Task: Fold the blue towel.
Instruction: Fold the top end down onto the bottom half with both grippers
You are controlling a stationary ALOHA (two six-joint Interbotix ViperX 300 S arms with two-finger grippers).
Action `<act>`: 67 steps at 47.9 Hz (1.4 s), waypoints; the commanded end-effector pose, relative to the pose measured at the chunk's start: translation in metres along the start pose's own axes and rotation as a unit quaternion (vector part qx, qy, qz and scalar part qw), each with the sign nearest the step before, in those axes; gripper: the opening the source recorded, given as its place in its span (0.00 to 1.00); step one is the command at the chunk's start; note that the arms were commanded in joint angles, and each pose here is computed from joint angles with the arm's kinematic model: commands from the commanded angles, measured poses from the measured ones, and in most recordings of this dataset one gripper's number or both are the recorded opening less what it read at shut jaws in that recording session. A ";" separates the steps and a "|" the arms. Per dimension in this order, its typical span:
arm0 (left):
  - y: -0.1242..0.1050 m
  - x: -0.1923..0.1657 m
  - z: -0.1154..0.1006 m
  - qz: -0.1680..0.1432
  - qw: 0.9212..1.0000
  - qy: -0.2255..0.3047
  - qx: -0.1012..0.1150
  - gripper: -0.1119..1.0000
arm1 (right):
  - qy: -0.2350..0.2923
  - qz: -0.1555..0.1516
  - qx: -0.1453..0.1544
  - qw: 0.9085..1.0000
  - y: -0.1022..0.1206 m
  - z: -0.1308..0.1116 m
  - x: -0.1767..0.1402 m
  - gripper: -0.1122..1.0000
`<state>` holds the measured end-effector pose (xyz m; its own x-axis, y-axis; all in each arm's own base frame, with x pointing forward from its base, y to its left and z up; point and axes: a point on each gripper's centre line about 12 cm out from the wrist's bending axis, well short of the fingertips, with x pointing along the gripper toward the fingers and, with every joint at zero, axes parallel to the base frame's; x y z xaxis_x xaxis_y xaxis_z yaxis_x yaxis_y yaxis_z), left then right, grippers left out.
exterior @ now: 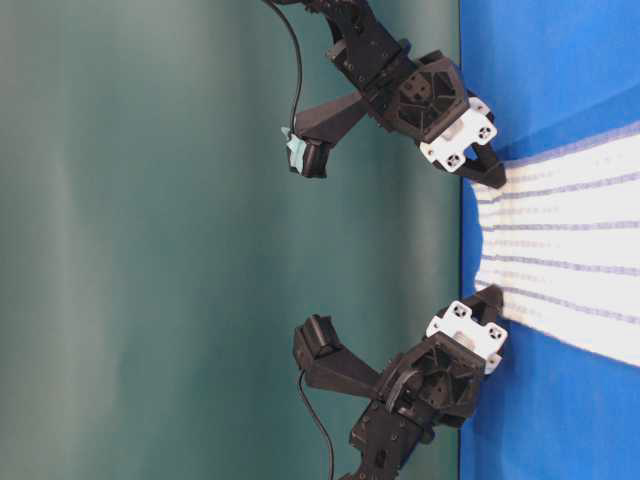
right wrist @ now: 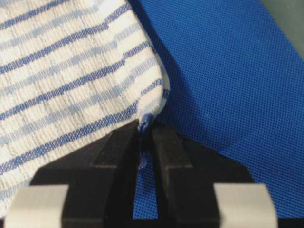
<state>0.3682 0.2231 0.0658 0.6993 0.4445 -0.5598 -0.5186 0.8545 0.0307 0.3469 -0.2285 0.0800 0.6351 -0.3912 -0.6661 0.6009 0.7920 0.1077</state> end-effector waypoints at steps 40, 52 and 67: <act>-0.056 -0.078 0.043 -0.064 0.996 -0.047 0.037 0.16 | -0.045 0.063 -0.039 0.996 0.065 0.024 -0.068 0.28; -0.101 -0.100 0.017 -0.119 0.991 -0.026 0.057 0.16 | -0.015 0.102 -0.046 0.994 0.102 -0.008 -0.084 0.28; -0.163 -0.126 -0.008 -0.197 0.979 -0.004 0.052 0.16 | 0.012 0.148 -0.046 0.988 0.144 -0.039 -0.101 0.28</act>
<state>0.3565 0.0398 0.1124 0.8113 0.1058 -0.5750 -0.1891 0.9781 -0.0868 0.3464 -0.0668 0.1222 0.7344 -0.1426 -0.6636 0.3682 0.9050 0.2131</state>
